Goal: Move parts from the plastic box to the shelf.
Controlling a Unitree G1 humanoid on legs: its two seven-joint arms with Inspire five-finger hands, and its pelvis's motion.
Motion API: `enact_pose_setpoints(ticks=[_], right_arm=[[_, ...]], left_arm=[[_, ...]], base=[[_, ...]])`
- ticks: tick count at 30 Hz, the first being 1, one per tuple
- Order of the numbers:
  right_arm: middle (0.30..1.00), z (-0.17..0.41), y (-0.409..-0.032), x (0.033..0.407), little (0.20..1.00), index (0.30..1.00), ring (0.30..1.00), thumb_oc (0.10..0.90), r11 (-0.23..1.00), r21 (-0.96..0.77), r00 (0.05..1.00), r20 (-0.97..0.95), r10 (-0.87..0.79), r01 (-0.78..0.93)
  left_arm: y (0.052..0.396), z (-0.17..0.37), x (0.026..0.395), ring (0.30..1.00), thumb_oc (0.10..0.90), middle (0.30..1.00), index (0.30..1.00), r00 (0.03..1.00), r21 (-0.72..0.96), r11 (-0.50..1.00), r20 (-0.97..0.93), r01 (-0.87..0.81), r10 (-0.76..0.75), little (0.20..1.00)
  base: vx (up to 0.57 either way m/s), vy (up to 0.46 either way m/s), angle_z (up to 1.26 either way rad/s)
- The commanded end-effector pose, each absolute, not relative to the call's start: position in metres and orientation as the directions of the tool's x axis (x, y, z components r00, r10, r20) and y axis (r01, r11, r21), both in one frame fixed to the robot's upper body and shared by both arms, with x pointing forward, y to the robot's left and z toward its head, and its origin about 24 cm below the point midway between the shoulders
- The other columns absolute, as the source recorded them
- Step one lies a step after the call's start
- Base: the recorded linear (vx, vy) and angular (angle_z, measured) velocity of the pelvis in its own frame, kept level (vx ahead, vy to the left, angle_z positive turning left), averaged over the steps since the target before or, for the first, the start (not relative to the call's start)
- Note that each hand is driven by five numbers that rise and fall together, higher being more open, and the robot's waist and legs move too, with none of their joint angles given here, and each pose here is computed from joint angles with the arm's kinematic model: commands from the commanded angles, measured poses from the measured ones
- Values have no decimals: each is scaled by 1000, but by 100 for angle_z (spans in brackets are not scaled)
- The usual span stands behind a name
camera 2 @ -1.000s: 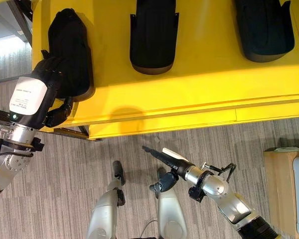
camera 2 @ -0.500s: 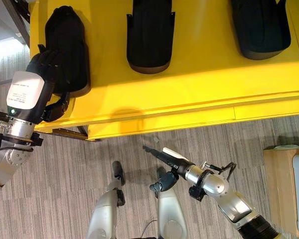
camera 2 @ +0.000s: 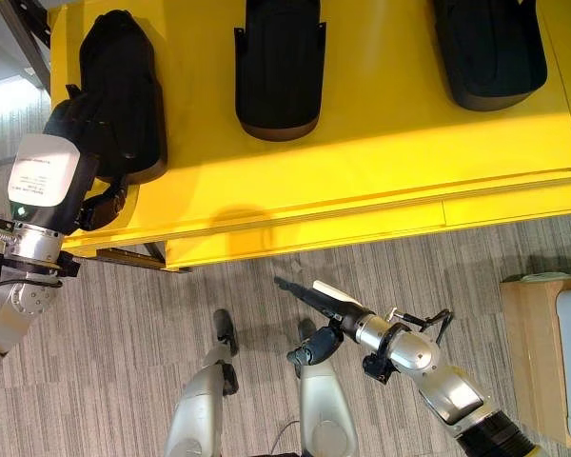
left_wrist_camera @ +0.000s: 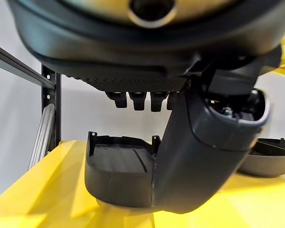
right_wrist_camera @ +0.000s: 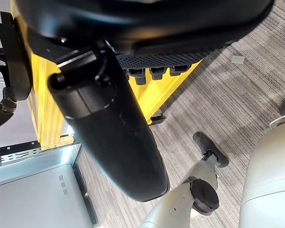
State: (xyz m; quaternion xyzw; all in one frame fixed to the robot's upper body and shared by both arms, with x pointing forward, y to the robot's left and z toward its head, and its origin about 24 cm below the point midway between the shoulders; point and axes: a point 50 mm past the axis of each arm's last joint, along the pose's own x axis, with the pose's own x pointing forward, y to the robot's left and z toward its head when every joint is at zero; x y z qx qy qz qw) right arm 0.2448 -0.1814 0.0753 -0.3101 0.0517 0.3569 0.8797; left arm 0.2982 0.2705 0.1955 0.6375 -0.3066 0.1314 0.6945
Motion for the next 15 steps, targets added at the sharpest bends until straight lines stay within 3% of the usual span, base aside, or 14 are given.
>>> enact_pose_setpoints(ticks=[1, 15], right_arm=[[1000, 110, -162, 247, 1000, 1000, 1000, 900, 526, -542, 694, -158, 703, -656], [1000, 110, -164, 246, 1000, 1000, 1000, 900, 530, -540, 697, -157, 699, -654]], left_arm=[[273, 248, 302, 1000, 900, 1000, 1000, 638, 664, 168, 747, -728, -187, 1000], [274, 249, 301, 1000, 900, 1000, 1000, 631, 653, 170, 757, -738, -169, 1000]], base=[[0, 0, 0], [0, 0, 0]])
